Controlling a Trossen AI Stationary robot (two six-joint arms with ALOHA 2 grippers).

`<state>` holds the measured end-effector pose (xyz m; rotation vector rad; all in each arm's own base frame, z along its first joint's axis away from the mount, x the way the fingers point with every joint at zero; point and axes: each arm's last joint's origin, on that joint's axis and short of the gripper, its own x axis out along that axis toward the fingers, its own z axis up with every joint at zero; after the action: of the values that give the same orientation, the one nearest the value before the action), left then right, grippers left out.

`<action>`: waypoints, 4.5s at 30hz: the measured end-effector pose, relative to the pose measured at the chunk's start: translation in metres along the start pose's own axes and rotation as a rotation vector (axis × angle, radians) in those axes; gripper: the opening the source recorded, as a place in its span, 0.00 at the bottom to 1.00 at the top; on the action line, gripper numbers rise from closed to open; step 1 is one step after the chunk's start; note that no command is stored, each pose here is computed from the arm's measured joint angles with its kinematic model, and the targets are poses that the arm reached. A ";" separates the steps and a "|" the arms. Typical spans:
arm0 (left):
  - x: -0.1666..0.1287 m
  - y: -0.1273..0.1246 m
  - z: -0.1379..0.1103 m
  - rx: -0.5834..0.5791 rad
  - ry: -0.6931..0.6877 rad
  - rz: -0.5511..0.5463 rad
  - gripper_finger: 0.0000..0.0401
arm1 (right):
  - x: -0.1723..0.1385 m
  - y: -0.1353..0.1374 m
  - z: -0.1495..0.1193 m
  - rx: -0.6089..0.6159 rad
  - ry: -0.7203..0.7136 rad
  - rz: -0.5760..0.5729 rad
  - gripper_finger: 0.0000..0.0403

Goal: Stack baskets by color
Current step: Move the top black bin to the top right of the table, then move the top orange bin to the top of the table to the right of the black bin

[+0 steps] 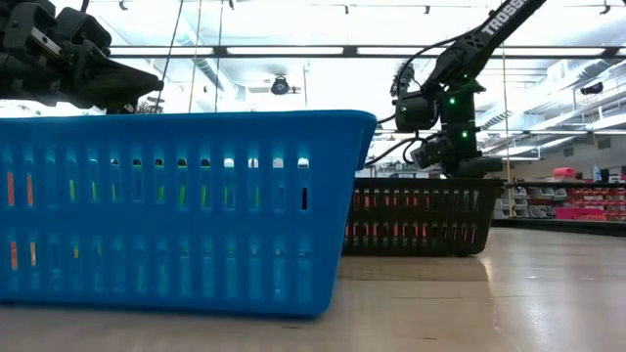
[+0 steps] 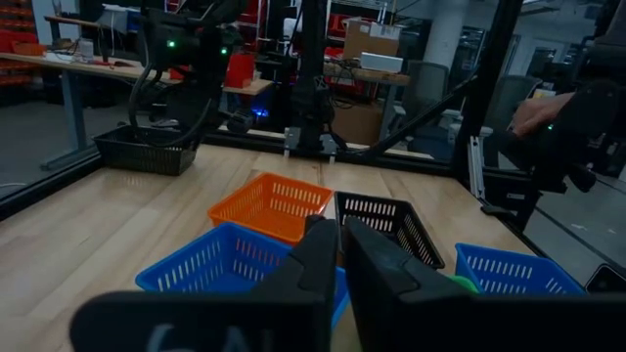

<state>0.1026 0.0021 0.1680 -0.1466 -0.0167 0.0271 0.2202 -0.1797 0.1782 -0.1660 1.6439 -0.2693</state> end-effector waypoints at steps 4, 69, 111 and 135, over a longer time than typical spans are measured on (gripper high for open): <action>0.000 0.000 0.000 0.000 0.000 0.000 0.06 | 0.000 0.000 0.000 0.000 0.000 0.000 0.26; 0.000 0.000 0.000 0.000 0.000 0.000 0.10 | -0.074 0.176 0.053 -0.815 -0.405 -0.005 0.41; 0.001 0.000 -0.001 0.000 0.012 0.002 0.08 | -0.099 0.084 0.061 -0.217 -0.556 -0.104 0.03; 0.001 0.000 -0.001 0.000 0.013 0.001 0.07 | -0.039 0.032 0.060 0.068 -0.289 -0.159 0.03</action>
<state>0.1038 0.0021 0.1669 -0.1464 -0.0038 0.0277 0.2849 -0.1431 0.2021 -0.2714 1.3352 -0.4028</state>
